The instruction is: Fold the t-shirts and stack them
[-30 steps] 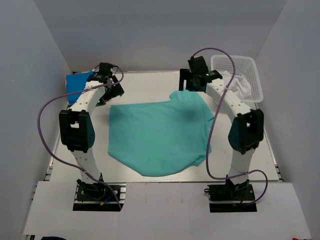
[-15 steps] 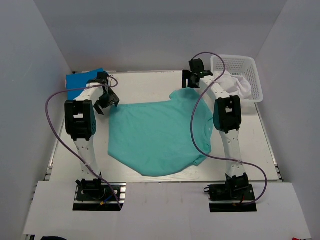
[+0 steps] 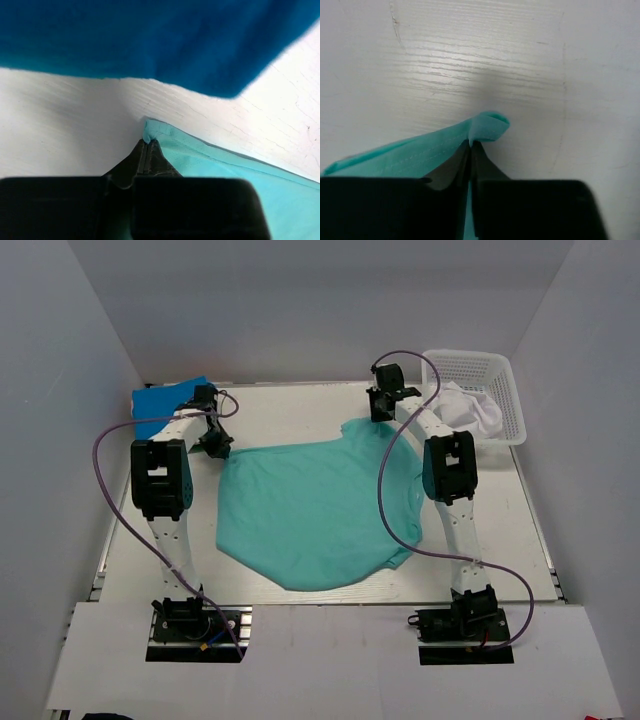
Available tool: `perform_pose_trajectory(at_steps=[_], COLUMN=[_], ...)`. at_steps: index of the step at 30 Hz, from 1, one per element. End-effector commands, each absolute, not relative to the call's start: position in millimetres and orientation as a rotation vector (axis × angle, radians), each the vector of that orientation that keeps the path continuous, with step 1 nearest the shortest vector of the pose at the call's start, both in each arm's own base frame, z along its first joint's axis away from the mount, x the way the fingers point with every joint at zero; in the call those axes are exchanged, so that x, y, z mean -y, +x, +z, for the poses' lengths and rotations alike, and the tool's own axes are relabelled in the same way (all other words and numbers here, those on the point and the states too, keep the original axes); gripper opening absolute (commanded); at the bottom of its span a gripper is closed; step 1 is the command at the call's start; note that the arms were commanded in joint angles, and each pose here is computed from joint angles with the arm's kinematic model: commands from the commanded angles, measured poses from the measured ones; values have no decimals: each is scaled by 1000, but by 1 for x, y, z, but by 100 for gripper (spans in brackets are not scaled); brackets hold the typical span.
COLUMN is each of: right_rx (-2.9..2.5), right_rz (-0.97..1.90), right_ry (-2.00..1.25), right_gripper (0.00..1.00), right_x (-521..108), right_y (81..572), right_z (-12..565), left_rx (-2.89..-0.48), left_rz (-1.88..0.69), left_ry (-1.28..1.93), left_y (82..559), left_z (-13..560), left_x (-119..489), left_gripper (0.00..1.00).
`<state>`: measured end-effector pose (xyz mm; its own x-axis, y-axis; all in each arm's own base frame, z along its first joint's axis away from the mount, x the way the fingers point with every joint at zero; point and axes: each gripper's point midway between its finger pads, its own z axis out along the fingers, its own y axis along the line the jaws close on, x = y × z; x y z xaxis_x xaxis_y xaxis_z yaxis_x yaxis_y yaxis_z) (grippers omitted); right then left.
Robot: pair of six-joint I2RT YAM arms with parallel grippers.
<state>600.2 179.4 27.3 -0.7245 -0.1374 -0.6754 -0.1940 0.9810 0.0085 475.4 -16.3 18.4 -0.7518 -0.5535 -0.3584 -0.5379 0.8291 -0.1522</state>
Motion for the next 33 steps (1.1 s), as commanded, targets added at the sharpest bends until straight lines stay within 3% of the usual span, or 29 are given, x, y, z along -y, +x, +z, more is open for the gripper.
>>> perform_pose_trajectory(at_steps=[1,5,11,13,14,22,28,33], right_rx=[-2402,-2281,-1886,-1851,-1751,-1513,-1285,-1176], right_rz=[140,141,106,64,69,28,21,32], right_ry=[-285,-300,-208,-212,-185,-109,-62,-81], right_gripper=[0,0,0,0,0,0,0,0], right_x=[-186,-187,-169,-160,-154,-118,-94,-82], right_y=[594,605,604,595,581,511,447,396], right_z=[25,74,260,268,322,451,545,588], left_rx=[-2697,-2563,-2242,-2165,-2088,-1677,-1445,-1306], left_rz=[-112,-162,-311,-326,-344,-352,-355,-341], left_ry=[-767,-658,-516,-487,-469,-362,-302,-266], left_y=[458,490,528,526,520,464,408,358], left_z=[4,53,189,223,259,422,508,559], left_x=[33,37,50,50,49,37,31,25], left_gripper=[0,0,0,0,0,0,0,0])
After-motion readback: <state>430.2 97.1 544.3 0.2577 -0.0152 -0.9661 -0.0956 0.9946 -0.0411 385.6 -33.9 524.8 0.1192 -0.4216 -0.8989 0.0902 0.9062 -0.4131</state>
